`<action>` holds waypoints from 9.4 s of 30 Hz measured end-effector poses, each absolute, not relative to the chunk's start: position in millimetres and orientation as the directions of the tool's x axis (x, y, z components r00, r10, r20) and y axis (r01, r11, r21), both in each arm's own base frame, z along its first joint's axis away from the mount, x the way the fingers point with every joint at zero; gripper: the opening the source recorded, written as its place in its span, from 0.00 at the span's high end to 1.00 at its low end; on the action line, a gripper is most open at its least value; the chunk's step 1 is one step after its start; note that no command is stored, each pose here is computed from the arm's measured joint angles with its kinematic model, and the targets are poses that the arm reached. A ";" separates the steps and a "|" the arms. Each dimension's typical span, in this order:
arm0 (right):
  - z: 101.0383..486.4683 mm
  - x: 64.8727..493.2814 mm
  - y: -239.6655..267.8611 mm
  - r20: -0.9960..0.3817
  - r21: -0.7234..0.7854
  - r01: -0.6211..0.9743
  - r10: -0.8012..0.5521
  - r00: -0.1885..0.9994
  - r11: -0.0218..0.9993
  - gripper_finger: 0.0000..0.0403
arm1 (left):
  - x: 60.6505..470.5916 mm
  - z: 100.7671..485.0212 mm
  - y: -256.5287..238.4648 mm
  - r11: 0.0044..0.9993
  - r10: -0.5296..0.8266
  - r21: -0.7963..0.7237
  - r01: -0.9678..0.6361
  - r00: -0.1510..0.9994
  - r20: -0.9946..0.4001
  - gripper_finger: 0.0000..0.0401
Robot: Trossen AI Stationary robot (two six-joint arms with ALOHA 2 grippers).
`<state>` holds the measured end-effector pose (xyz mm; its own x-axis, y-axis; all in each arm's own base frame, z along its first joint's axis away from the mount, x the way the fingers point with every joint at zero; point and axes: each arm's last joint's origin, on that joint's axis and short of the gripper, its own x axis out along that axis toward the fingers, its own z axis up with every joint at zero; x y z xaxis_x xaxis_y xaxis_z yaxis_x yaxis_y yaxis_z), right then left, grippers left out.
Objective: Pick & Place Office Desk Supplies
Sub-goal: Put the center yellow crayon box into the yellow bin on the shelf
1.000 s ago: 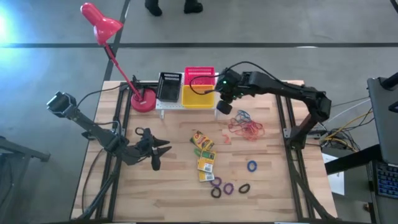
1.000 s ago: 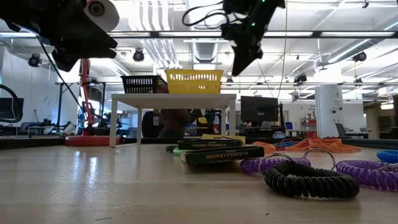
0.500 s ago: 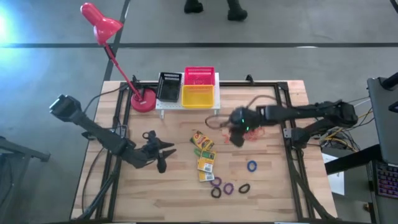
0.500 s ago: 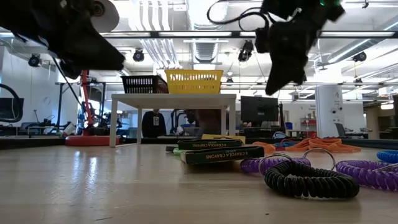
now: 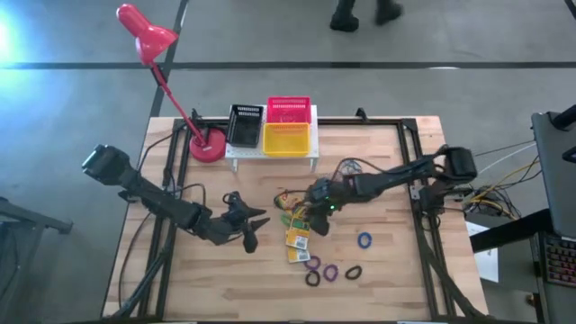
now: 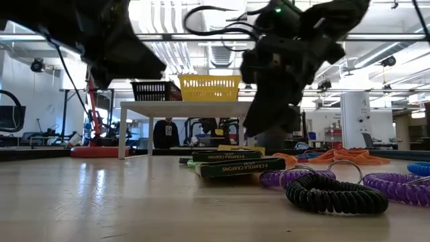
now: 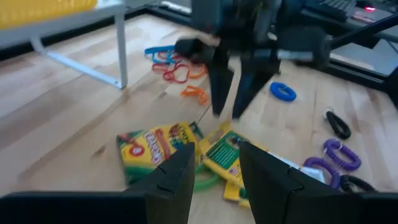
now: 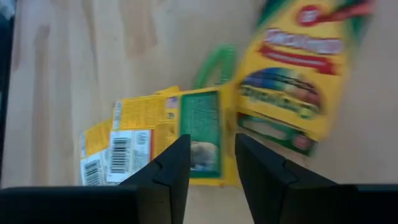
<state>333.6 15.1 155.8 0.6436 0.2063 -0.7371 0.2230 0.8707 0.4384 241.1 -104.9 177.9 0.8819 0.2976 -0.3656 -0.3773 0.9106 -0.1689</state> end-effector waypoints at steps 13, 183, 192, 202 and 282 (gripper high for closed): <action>147.6 372.5 18.8 -0.859 0.291 0.122 0.203 0.470 0.949 0.93 | 246.5 183.7 -105.1 0.923 0.230 -0.207 -0.325 0.896 -0.379 0.67; 244.0 309.9 54.7 -0.646 0.145 -0.013 0.105 0.756 0.989 0.98 | 349.2 124.5 -93.7 0.951 0.122 -0.251 -0.180 0.965 -0.231 0.69; 265.8 304.0 53.4 -0.616 0.148 -0.021 0.108 0.780 0.989 0.97 | 337.1 148.3 -92.0 0.952 0.078 -0.251 -0.174 0.933 -0.351 0.94; 278.3 263.2 38.6 -0.600 0.000 0.188 -0.151 0.785 0.982 0.88 | 278.7 278.1 -68.5 0.931 0.137 -0.211 -0.298 0.820 -0.556 0.91; 232.2 199.9 43.7 -0.476 0.153 0.284 -0.181 0.861 0.947 0.87 | 369.9 295.1 106.4 0.483 0.637 -0.072 -0.873 0.406 -0.655 0.63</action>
<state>199.9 43.7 232.2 0.8608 -0.1809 -0.4758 0.2837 0.9466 0.1534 369.9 106.4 295.1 0.4064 0.6373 -0.6548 -0.8729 0.4826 -0.0720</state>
